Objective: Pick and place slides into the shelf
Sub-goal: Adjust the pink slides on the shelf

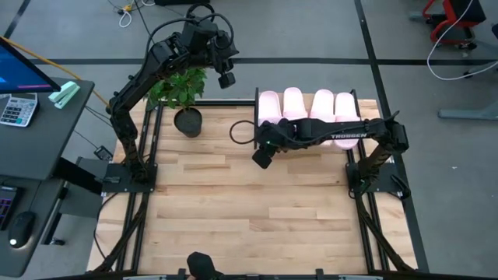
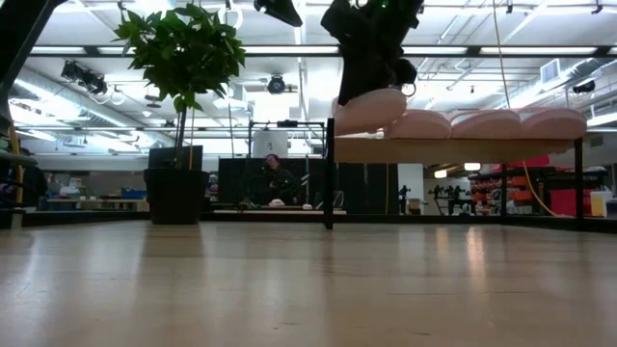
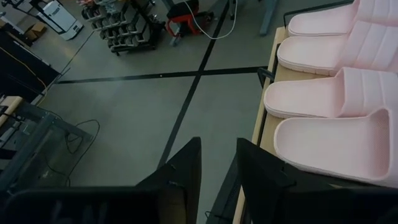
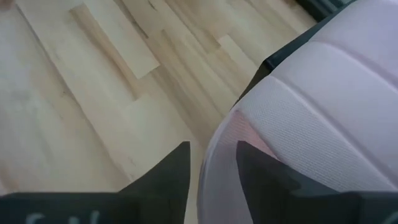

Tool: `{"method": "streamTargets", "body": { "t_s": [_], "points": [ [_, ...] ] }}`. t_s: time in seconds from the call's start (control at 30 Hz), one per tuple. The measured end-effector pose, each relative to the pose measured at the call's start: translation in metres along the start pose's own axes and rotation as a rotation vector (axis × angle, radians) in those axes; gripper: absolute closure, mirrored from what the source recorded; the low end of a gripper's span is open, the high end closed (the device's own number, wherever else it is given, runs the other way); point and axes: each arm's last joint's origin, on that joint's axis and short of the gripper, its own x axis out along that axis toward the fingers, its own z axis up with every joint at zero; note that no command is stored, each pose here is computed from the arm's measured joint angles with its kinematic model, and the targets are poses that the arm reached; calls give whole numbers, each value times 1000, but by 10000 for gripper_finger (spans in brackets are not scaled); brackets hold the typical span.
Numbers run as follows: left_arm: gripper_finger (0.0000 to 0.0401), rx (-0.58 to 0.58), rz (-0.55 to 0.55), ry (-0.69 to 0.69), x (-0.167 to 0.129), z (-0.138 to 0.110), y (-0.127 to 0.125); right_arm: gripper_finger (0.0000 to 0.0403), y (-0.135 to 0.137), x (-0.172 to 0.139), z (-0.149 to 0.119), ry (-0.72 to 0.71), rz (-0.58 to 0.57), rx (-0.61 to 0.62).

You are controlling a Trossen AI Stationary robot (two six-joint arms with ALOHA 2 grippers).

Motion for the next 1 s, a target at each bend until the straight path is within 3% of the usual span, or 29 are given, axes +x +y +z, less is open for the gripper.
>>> {"method": "streamTargets", "body": {
  "t_s": [0.5, 0.7, 1.0],
  "points": [
    [294, -7, -6, 11, 0, -1, -1, 257, -25, 8, 17, 43, 118, 64],
    [294, -6, -19, 37, 0, -4, -2, 257, -25, 8, 17, 51, 146, -23],
    [294, -24, -21, 40, 0, -4, -2, 257, -30, -7, 30, 41, 149, -22]
  ]
}}
